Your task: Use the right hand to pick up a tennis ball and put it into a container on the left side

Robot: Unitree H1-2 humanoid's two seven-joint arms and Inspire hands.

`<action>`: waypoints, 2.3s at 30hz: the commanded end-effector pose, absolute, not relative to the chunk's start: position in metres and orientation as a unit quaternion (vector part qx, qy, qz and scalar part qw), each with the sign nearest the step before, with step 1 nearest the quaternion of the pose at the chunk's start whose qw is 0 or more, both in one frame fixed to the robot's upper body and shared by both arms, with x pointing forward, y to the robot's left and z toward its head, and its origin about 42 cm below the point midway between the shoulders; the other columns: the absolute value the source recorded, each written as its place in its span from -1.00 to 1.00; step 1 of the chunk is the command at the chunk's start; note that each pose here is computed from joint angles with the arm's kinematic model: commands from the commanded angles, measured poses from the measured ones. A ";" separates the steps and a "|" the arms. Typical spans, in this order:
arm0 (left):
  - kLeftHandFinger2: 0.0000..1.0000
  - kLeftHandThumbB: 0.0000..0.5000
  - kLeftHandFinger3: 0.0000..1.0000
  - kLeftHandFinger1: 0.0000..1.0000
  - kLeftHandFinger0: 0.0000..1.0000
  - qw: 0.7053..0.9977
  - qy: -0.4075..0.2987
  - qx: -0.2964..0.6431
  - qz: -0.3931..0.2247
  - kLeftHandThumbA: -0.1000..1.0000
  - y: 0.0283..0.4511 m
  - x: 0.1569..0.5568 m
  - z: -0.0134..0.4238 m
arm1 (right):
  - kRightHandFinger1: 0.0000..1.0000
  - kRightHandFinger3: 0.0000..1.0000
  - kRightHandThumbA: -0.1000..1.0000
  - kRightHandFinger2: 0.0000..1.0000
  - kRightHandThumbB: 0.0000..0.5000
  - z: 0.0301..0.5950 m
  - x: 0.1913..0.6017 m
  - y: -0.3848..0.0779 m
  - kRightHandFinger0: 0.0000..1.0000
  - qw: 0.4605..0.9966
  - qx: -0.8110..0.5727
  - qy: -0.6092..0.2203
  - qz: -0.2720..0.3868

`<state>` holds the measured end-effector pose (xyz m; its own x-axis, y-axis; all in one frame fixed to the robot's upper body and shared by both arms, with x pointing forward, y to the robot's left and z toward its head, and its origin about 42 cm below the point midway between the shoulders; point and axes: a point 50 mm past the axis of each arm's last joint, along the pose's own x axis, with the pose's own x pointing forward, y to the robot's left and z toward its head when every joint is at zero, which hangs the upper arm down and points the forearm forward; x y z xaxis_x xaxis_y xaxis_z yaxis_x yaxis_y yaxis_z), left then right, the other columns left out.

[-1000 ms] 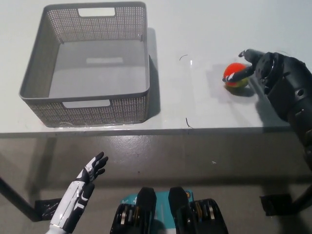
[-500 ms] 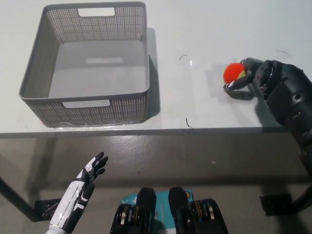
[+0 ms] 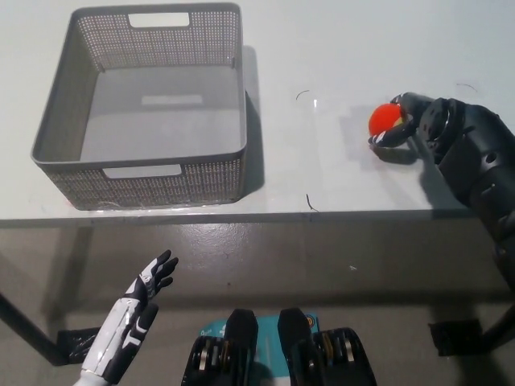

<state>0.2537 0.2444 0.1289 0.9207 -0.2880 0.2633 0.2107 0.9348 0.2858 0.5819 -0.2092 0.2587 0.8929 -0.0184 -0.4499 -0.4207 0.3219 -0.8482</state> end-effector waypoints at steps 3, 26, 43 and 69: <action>1.00 0.08 1.00 1.00 1.00 0.965 -0.185 0.130 -0.136 0.98 0.248 0.255 0.139 | -0.81 -0.25 -1.00 -0.50 -0.03 0.302 0.593 -0.201 -0.93 0.828 -0.559 0.038 0.038; 1.00 0.05 1.00 1.00 1.00 0.966 -0.181 0.131 -0.128 0.98 0.252 0.253 0.137 | -0.17 0.84 -1.00 0.60 -0.42 0.339 0.589 -0.180 -1.00 0.911 -0.384 -0.153 -0.017; 1.00 0.10 1.00 1.00 1.00 0.968 -0.169 0.133 -0.131 1.00 0.250 0.246 0.131 | 0.00 0.83 -1.00 0.66 -0.32 0.421 0.532 -0.052 -0.96 0.876 -0.349 -0.325 0.074; 1.00 0.16 1.00 1.00 1.00 0.964 -0.169 0.137 -0.154 1.00 0.244 0.254 0.130 | -0.24 0.38 -1.00 0.38 -0.13 0.332 0.522 0.078 -0.99 0.834 -0.475 -0.219 0.177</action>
<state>0.2514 0.2419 0.1233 0.9146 -0.3187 0.2487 0.2424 0.9247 0.2934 0.5203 0.0629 0.2885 0.8794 0.4716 0.0657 -0.1995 0.4903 -0.8484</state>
